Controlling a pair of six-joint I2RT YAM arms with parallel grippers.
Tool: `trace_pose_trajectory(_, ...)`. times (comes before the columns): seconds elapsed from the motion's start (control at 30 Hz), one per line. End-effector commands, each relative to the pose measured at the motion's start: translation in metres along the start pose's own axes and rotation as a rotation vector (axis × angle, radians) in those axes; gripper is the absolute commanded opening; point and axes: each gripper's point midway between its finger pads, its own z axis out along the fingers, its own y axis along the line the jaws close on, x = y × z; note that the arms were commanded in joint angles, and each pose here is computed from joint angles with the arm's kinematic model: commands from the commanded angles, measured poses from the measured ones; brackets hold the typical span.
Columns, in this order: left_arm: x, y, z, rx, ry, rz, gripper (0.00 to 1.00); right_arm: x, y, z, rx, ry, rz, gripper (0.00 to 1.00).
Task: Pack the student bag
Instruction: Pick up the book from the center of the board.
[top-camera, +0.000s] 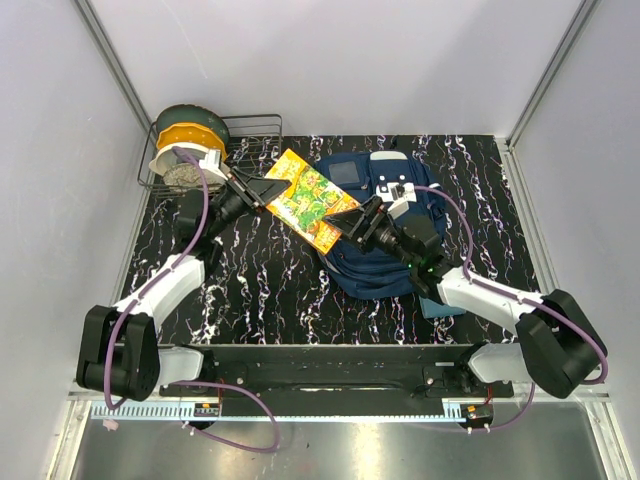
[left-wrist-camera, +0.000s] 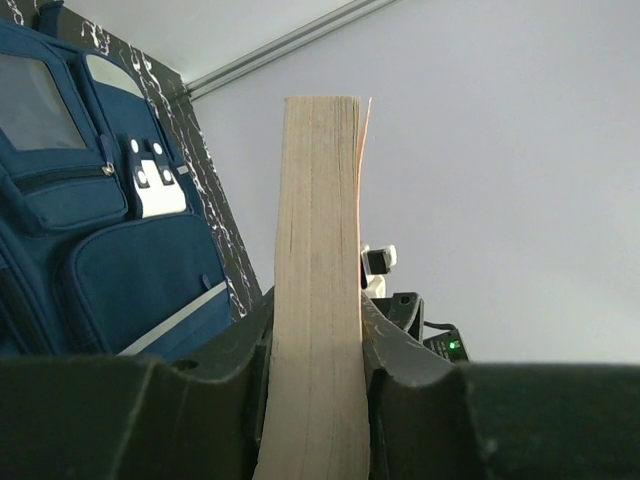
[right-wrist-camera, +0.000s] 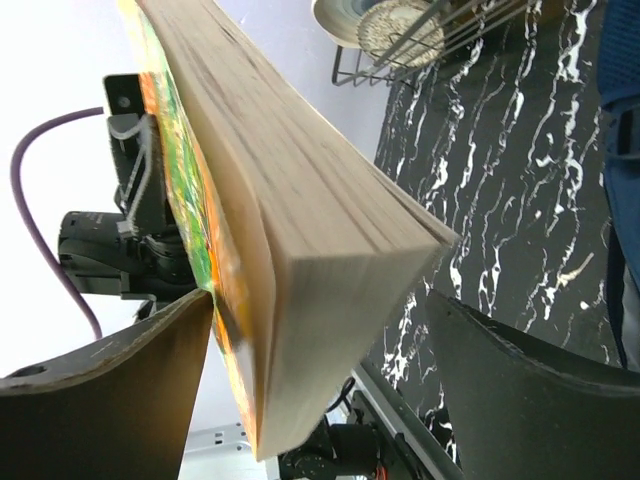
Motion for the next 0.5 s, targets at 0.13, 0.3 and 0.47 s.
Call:
trace_pose_trajectory(0.13,-0.006,-0.041,0.002,0.124,-0.044,0.081,0.0,-0.019,0.064,0.001,-0.219,-0.054,-0.065,0.7)
trace_pose_trajectory(0.3,-0.001,-0.035,0.004,0.112,-0.034,0.073,0.0,-0.015,0.063,-0.004,-0.237,-0.041,-0.041,0.32)
trace_pose_trajectory(0.47,0.002,-0.029,0.007,0.101,-0.013,0.07,0.28,-0.014,0.057,-0.008,-0.2,-0.045,-0.025,0.0)
